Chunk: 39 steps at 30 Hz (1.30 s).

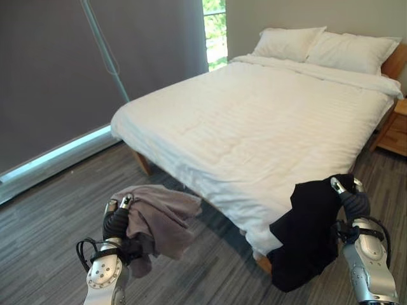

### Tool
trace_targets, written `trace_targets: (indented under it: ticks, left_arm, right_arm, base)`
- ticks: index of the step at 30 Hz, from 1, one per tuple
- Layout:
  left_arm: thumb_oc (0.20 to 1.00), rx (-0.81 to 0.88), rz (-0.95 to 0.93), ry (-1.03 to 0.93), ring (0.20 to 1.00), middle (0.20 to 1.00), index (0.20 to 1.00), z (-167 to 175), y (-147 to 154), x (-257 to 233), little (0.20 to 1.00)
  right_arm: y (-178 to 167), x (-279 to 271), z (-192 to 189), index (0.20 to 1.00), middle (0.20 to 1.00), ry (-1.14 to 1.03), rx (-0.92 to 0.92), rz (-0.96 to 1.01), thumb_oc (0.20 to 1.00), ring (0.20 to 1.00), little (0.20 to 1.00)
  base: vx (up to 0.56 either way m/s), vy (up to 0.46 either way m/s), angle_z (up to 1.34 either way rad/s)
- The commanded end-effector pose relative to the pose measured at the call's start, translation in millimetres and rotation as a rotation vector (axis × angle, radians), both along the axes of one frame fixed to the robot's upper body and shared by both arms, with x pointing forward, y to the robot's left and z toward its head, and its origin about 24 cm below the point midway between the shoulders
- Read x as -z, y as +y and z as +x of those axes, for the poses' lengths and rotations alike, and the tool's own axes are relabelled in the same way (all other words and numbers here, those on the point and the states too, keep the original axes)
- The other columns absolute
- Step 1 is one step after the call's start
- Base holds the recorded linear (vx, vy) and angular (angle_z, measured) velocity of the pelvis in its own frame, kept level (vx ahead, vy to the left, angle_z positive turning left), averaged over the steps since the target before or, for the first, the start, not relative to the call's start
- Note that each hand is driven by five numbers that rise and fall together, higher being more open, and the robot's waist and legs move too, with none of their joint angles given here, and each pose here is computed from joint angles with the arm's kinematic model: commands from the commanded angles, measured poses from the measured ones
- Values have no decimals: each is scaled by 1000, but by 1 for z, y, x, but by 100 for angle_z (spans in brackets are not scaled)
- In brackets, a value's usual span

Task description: Pick up bed clothes into laundry basket.

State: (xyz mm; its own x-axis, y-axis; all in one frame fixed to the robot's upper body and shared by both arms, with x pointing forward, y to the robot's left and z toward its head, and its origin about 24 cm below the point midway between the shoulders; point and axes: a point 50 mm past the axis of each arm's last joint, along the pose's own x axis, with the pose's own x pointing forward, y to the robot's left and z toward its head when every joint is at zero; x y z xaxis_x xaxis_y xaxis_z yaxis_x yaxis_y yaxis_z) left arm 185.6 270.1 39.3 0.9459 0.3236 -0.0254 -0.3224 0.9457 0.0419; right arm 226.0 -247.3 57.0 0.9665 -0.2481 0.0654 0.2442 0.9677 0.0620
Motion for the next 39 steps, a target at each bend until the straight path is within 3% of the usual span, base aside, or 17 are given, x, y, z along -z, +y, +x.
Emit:
trace_targets:
  ticks: [1, 9, 10, 20, 25, 30, 39]
  left_arm:
    - [200, 3, 148, -95, 200, 200, 200, 3, 17, -29, 200]
    - [200, -18, 146, -90, 200, 200, 200, 0, 21, -28, 200]
    - [200, -111, 155, 117, 200, 200, 200, -20, 44, 9, 200]
    - [200, -159, 144, 107, 200, 200, 200, -25, 49, 7, 200]
    - [200, -96, 211, 58, 200, 200, 200, -6, 47, -10, 200]
    - [200, -73, 294, -51, 200, 200, 200, 26, 53, -43, 200]
    - [200, -124, 183, -159, 200, 200, 200, 26, 48, -48, 200]
  right_arm:
    - [9, -38, 12, 200, 200, -205, -63, -23, 200, 200, 200]
    - [13, -32, 11, 200, 200, -215, -79, 95, 200, 200, 200]
    - [7, 49, -1, 200, 200, 263, -291, 17, 200, 200, 200]
    - [5, 44, 2, 200, 200, 226, -255, 35, 200, 200, 200]
    - [-8, 48, -13, 200, 200, 243, -191, 19, 200, 200, 200]
    - [-21, 46, -23, 200, 200, 243, -126, -11, 200, 200, 200]
    - [-39, 31, -20, 200, 200, 163, -19, -13, 200, 200, 200]
  base:
    - [0, 0, 0]
    - [0, 0, 0]
    - [0, 0, 0]
    - [-2, 10, -5]
    - [-57, 26, -25]
    - [-247, -33, -132]
    - [-22, -187, -166]
